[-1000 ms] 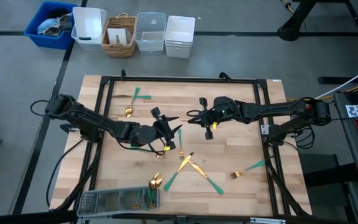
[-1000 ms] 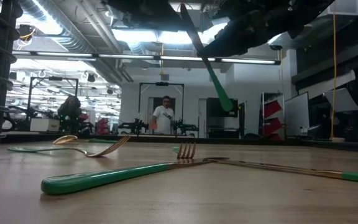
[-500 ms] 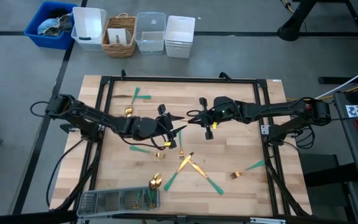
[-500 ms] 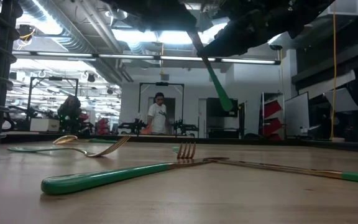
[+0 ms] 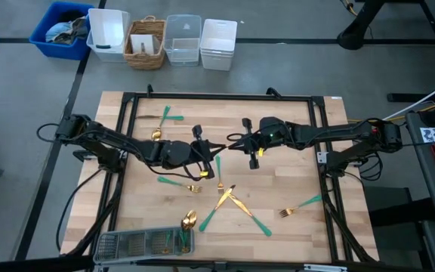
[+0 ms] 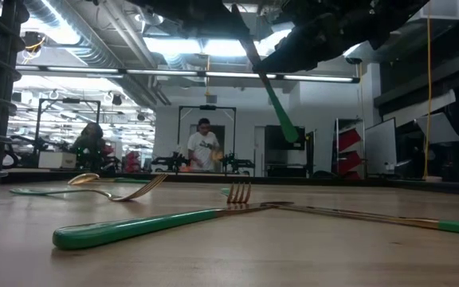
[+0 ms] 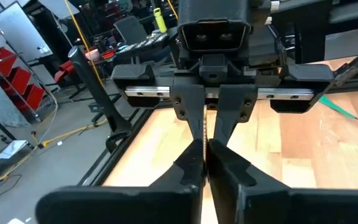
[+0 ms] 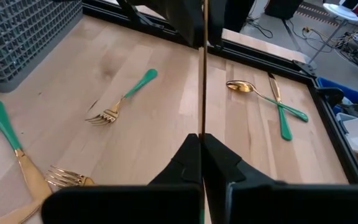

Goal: Sort silverware
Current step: Put the right knife into the cutlery rack

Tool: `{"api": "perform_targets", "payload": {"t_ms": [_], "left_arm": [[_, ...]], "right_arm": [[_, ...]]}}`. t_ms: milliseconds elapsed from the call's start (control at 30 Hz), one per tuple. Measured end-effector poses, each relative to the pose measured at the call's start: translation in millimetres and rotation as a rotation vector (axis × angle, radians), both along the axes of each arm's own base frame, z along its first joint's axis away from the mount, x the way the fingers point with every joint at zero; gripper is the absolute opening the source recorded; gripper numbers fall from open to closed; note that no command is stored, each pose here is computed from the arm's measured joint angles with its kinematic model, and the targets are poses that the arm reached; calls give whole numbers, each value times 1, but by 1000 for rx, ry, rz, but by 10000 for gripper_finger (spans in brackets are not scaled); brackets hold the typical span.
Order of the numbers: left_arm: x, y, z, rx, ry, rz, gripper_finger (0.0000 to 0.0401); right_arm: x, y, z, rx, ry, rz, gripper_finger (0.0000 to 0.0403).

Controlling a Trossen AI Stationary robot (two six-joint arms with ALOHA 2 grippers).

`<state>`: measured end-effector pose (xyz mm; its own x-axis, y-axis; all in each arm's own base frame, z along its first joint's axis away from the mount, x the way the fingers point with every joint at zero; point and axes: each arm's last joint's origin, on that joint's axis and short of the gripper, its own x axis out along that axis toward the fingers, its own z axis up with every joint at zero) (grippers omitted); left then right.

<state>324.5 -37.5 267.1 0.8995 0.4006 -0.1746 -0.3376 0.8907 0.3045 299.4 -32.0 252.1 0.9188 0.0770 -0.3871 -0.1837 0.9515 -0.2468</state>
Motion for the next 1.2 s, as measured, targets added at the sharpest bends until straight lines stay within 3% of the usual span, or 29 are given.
{"api": "perform_targets", "payload": {"t_ms": [300,533,700,933,1067,1200], "left_arm": [[-2,0,3,16,1,-1,3],[-27,-5,24,12,26,-25,2],[-70,-12,55,-54,4,-66,1],[-158,-13,94,-266,-87,-191,1],[-204,-7,101,-457,-99,-329,0],[-237,1,99,-574,-55,-451,0]], "right_arm": [[0,0,0,12,-1,-7,53],[0,0,1,59,3,-25,91],[-5,1,4,85,20,-36,95],[-19,2,12,93,58,-37,96],[-23,3,12,110,88,-40,96],[-24,3,12,178,95,-67,96]]}}
